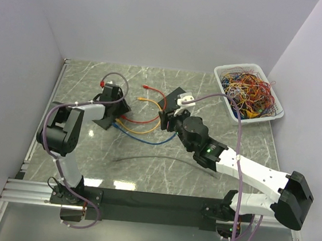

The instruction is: Insert the plug into the switch port

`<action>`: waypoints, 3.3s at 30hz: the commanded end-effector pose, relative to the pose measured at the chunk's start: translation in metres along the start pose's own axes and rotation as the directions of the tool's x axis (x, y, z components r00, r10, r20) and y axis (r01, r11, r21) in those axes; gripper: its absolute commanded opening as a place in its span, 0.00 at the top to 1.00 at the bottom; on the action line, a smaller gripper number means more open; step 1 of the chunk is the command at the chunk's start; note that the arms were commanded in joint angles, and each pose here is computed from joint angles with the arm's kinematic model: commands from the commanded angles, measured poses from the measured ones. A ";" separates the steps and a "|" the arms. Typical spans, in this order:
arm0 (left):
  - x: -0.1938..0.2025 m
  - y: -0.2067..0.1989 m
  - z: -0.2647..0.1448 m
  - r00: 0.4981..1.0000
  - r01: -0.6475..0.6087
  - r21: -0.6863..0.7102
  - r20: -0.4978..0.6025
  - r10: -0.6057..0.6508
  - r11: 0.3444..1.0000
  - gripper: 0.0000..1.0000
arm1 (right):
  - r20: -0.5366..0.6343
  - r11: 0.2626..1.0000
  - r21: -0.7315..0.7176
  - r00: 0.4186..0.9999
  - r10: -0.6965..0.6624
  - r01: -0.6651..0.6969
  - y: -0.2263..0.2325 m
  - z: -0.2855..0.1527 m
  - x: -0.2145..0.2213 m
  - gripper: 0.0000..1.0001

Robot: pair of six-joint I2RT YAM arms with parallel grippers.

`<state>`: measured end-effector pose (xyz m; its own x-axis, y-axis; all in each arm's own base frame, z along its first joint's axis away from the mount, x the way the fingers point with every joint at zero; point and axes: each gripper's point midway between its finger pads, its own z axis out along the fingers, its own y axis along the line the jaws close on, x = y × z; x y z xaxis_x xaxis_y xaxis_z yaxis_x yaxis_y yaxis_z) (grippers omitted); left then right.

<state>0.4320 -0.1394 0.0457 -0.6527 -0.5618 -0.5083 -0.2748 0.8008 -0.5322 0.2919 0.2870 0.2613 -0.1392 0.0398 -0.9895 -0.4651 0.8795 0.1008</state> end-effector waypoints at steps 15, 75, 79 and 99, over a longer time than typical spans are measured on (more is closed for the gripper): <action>-0.049 0.079 0.008 0.997 0.061 -0.166 0.062 -0.051 0.984 0.62 | -0.016 0.999 -0.011 0.999 0.049 -0.049 0.003 0.000 0.011 0.39; 0.089 -0.132 0.024 0.961 -0.190 0.349 -0.126 0.246 0.918 0.46 | -0.242 0.918 0.308 0.913 0.330 -0.250 -0.111 0.054 0.088 0.35; 0.095 -0.134 0.026 0.958 -0.197 0.355 -0.130 0.257 0.914 0.46 | -0.243 0.918 0.310 0.912 0.330 -0.250 -0.112 0.055 0.089 0.35; 0.076 -0.174 -0.038 0.930 -0.368 0.308 0.132 0.343 0.877 0.50 | -0.244 0.918 0.300 0.910 0.336 -0.258 -0.109 0.056 0.089 0.36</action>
<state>0.4022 -0.3002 0.1020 -0.6377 -0.3023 -0.7085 0.1365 0.8609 -0.4902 0.3739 0.2196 0.1481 -0.5206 0.1925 -0.8318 -0.1256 0.9464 0.2976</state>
